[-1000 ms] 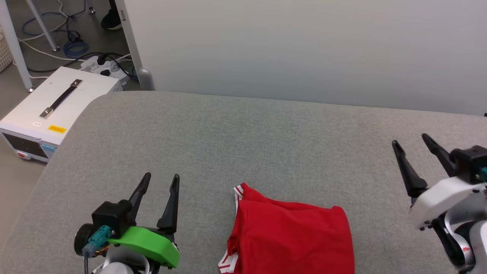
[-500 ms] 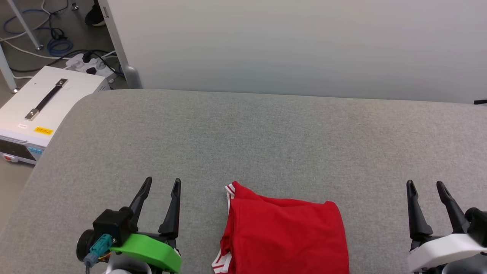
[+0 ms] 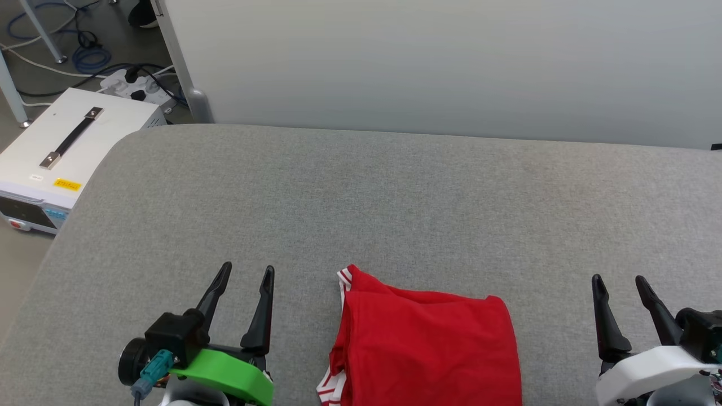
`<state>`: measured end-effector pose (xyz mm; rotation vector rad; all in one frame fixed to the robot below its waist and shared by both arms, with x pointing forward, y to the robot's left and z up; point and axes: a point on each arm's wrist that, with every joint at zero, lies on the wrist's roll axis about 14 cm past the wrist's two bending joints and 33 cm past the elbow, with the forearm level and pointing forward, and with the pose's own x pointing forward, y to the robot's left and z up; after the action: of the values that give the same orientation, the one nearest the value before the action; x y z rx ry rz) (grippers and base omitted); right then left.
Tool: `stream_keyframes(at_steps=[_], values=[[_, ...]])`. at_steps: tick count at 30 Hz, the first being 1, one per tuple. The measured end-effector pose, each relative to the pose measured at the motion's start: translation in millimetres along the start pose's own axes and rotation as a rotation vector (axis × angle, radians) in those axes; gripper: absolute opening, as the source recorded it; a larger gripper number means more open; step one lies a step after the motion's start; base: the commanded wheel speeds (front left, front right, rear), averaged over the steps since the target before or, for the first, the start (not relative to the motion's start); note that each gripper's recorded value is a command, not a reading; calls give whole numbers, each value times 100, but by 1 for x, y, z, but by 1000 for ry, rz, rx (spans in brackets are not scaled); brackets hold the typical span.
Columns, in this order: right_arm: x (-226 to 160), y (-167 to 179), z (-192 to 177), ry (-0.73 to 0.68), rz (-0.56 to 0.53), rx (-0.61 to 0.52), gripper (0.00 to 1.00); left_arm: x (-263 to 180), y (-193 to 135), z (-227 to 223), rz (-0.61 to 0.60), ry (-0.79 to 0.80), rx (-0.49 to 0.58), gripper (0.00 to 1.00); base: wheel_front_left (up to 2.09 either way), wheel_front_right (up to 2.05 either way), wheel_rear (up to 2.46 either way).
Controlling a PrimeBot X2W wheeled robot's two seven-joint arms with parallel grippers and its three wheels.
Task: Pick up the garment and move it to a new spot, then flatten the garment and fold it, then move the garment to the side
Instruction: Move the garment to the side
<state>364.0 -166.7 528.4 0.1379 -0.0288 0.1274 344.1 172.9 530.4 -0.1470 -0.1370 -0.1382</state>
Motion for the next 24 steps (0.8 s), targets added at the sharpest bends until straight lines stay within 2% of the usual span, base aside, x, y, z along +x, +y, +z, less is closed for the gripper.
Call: stream_keyframes(at_steps=[4,7,10,16,24], values=[[3,8,-16,113,28,16,100,0,4,-4,14,9,-7,100,0,0,0],[3,28,-41,295,101,53,100,1,6,-11,20,28,-14,100,0,0,0],[-3,42,-60,467,174,39,100,2,8,-17,26,46,-11,100,0,0,0],[-18,48,-100,784,202,47,100,9,11,-27,28,76,-5,100,0,0,0],[-14,63,-131,965,240,83,100,8,26,-35,72,104,7,100,0,0,0]])
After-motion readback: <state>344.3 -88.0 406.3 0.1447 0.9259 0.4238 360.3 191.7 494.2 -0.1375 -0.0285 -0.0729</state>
